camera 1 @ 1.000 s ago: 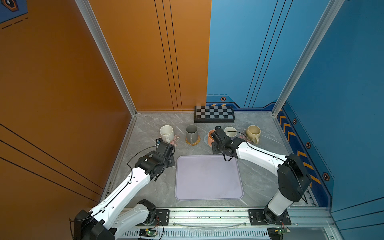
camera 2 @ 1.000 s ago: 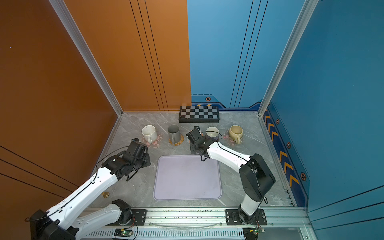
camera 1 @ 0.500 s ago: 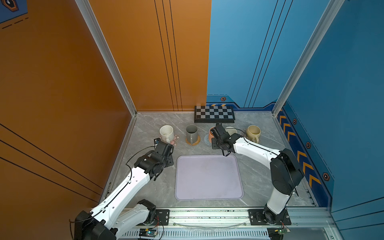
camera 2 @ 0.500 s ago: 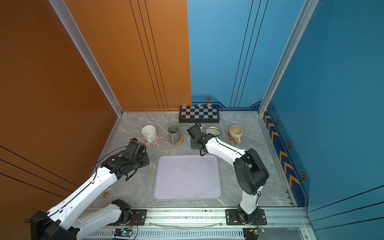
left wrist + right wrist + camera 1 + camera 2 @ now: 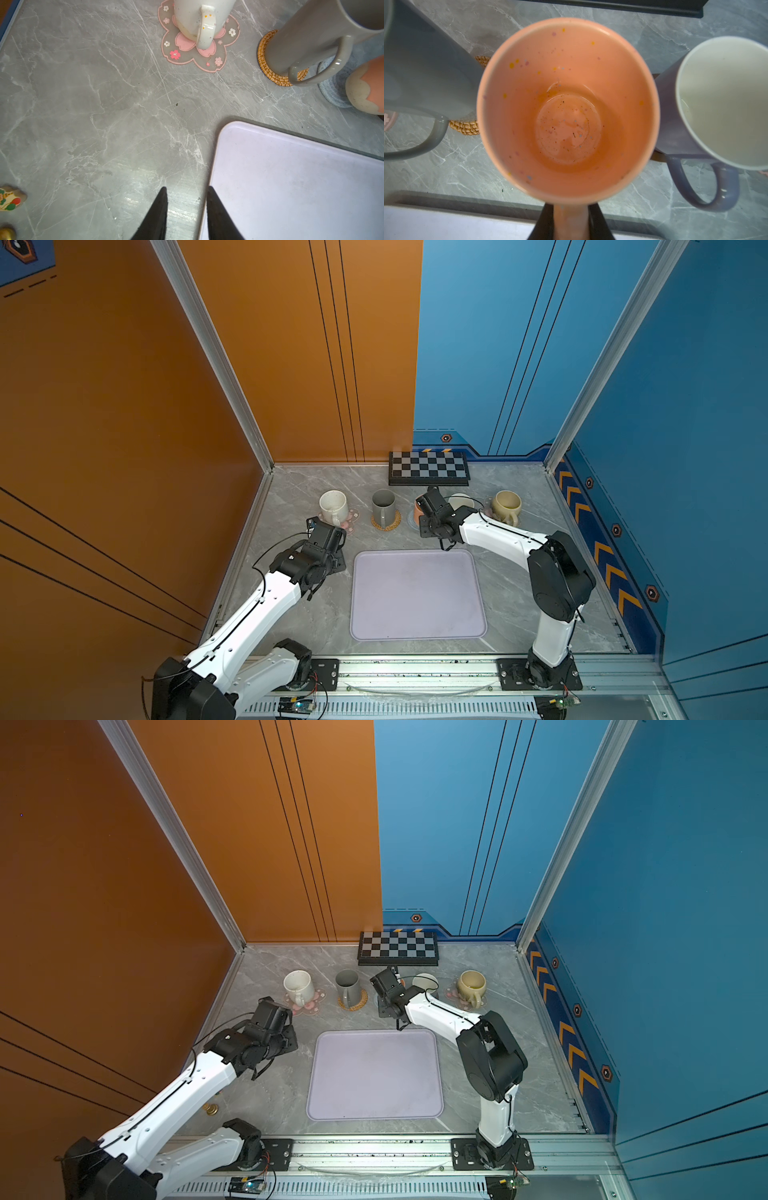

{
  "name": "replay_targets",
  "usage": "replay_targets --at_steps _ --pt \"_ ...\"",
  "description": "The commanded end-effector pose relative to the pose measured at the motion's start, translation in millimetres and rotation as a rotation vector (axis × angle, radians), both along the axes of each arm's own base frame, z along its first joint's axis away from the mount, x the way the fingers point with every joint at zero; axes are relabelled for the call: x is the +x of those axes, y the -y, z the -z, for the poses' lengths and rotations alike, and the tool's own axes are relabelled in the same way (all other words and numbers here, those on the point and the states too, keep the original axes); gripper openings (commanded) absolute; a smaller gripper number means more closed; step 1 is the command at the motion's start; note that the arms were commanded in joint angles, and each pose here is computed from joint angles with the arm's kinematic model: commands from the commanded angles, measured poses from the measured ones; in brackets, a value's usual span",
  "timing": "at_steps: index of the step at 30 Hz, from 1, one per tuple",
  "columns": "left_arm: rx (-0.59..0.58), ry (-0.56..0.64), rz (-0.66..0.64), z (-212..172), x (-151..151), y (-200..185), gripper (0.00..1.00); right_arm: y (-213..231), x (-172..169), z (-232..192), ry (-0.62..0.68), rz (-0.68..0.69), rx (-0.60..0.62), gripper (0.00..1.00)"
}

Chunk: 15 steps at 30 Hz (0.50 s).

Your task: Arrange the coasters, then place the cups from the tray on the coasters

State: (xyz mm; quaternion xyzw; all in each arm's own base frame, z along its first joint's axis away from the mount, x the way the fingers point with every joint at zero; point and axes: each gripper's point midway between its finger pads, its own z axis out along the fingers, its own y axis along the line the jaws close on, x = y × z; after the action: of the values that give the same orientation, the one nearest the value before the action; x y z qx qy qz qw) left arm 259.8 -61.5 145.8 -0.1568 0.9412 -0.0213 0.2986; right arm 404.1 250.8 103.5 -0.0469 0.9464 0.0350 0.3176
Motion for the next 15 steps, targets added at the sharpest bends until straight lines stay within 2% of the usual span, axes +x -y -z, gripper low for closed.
replay_targets --at_steps 1,15 --pt "0.02 -0.035 0.003 6.7 -5.1 -5.6 0.33 -16.0 25.7 -39.6 0.136 0.008 0.065 0.0" --pt "0.027 -0.049 -0.016 11.7 -3.2 -10.7 0.33 -21.5 36.1 -33.9 0.152 0.0 0.03 0.0"
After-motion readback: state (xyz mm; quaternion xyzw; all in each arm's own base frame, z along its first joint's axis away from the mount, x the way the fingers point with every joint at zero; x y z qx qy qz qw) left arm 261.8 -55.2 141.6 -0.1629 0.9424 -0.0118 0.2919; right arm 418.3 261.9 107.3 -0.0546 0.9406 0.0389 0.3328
